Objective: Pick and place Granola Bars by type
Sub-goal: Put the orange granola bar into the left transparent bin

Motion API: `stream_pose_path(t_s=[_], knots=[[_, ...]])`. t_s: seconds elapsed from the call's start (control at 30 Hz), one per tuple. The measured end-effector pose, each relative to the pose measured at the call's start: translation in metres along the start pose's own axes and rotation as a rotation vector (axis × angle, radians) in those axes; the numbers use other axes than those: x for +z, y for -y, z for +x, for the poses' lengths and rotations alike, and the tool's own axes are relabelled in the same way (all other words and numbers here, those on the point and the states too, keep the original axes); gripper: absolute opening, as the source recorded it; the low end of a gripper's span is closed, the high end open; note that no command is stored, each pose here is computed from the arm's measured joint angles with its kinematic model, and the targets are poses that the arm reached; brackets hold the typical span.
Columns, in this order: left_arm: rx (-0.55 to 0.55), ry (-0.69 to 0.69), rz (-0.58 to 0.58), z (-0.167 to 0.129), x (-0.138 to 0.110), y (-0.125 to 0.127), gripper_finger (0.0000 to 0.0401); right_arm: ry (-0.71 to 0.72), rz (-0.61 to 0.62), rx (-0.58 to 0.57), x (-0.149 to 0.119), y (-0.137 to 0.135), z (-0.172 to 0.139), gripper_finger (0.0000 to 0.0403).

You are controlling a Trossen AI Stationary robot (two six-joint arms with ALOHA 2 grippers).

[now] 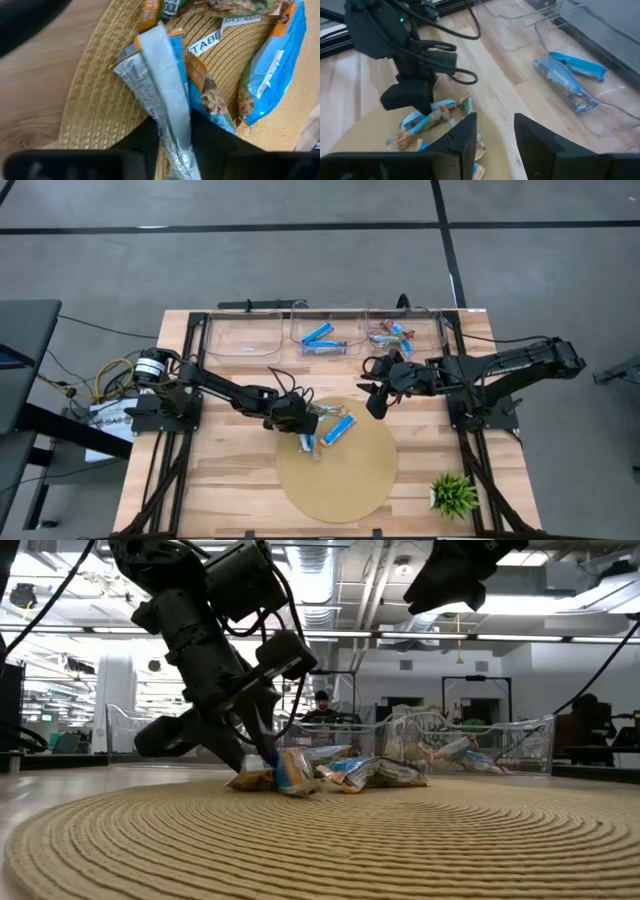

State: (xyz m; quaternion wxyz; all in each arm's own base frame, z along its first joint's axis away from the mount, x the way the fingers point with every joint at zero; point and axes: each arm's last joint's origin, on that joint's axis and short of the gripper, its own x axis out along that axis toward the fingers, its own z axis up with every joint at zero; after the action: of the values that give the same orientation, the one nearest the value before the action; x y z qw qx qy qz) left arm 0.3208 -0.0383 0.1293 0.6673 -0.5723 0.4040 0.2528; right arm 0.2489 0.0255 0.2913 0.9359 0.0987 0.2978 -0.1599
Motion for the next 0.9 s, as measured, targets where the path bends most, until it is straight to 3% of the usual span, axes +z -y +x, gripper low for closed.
stream_pose_path(t_s=[0.13, 0.27, 0.53, 0.9], knots=[[-0.002, 0.0, 0.016, 0.0, 0.0, 0.0, 0.0046, -0.007, 0.0, 0.024, 0.0, -0.001, 0.0, 0.0123], [0.0, 0.0, 0.023, 0.0, 0.0, 0.0, 0.0031, -0.014, -0.021, 0.093, 0.001, -0.003, 0.0, 0.0123], [0.006, 0.018, 0.022, -0.002, 0.0, 0.0, 0.0051, -0.085, -0.069, 0.494, 0.006, -0.007, -0.001, 0.0123], [-0.009, 0.081, 0.028, -0.017, 0.002, 0.004, 0.0034, -0.089, -0.056, 0.507, 0.007, -0.005, 0.0, 0.0123]])
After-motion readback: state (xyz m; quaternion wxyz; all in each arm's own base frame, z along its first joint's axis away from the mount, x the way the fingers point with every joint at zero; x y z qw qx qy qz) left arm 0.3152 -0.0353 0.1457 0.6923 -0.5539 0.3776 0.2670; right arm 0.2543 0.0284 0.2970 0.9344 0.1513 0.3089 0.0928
